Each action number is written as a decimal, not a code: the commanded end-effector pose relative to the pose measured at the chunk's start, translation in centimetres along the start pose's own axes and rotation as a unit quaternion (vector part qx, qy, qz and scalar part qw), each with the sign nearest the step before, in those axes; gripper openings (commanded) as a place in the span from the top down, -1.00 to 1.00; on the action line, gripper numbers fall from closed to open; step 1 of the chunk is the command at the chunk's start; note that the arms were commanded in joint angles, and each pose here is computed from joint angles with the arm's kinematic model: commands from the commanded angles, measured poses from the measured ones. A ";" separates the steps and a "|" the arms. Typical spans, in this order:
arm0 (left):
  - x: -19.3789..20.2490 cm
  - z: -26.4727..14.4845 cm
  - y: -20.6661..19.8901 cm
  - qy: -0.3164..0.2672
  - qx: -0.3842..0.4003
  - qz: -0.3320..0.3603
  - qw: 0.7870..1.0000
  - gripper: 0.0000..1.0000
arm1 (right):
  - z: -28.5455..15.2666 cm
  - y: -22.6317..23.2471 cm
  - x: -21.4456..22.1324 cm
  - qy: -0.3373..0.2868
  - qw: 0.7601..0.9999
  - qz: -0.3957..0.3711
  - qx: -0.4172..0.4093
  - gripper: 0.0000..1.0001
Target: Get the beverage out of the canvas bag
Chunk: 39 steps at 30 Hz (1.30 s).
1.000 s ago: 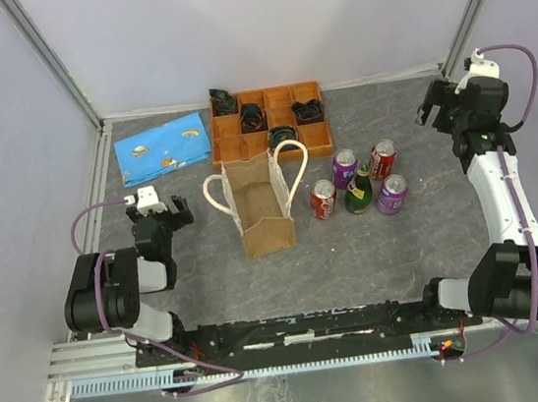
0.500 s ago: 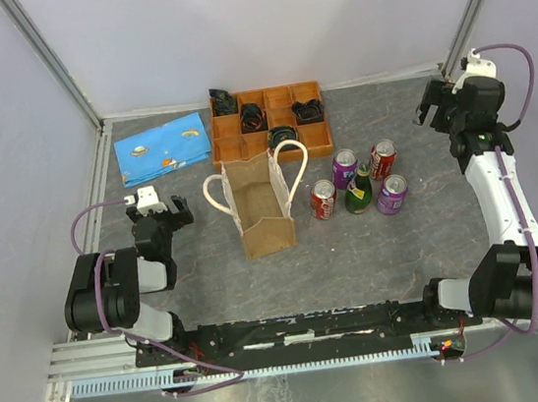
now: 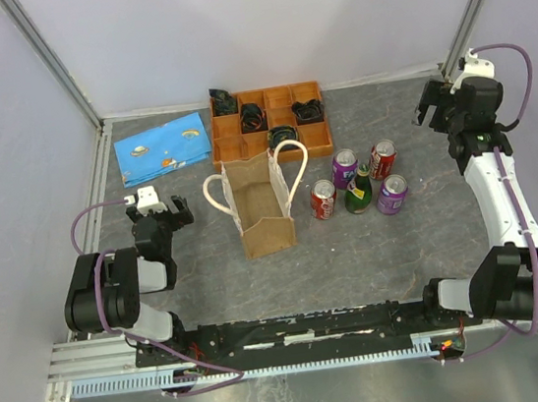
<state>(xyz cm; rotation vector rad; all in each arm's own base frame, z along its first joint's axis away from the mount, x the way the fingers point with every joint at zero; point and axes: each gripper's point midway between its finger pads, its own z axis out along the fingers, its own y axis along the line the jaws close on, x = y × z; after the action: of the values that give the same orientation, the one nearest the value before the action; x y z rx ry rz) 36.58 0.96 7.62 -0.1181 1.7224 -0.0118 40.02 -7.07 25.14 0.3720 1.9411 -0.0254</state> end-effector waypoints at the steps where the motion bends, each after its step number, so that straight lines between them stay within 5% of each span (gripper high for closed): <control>1: -1.7 0.7 -0.1 -0.027 0.002 0.021 0.999 -0.99 | -0.8 0.4 -2.0 -0.036 0.999 -0.008 -0.005 -0.99; 39: -1.7 0.7 -0.1 -0.028 0.002 0.021 0.999 -0.99 | -0.9 -1.4 -2.9 -0.073 0.994 -0.072 0.038 -0.99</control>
<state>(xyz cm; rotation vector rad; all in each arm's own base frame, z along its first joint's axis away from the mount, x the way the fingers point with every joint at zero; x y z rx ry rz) 36.58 0.96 7.62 -0.1181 1.7224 -0.0118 40.12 -8.08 25.41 0.2508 1.9128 -0.1582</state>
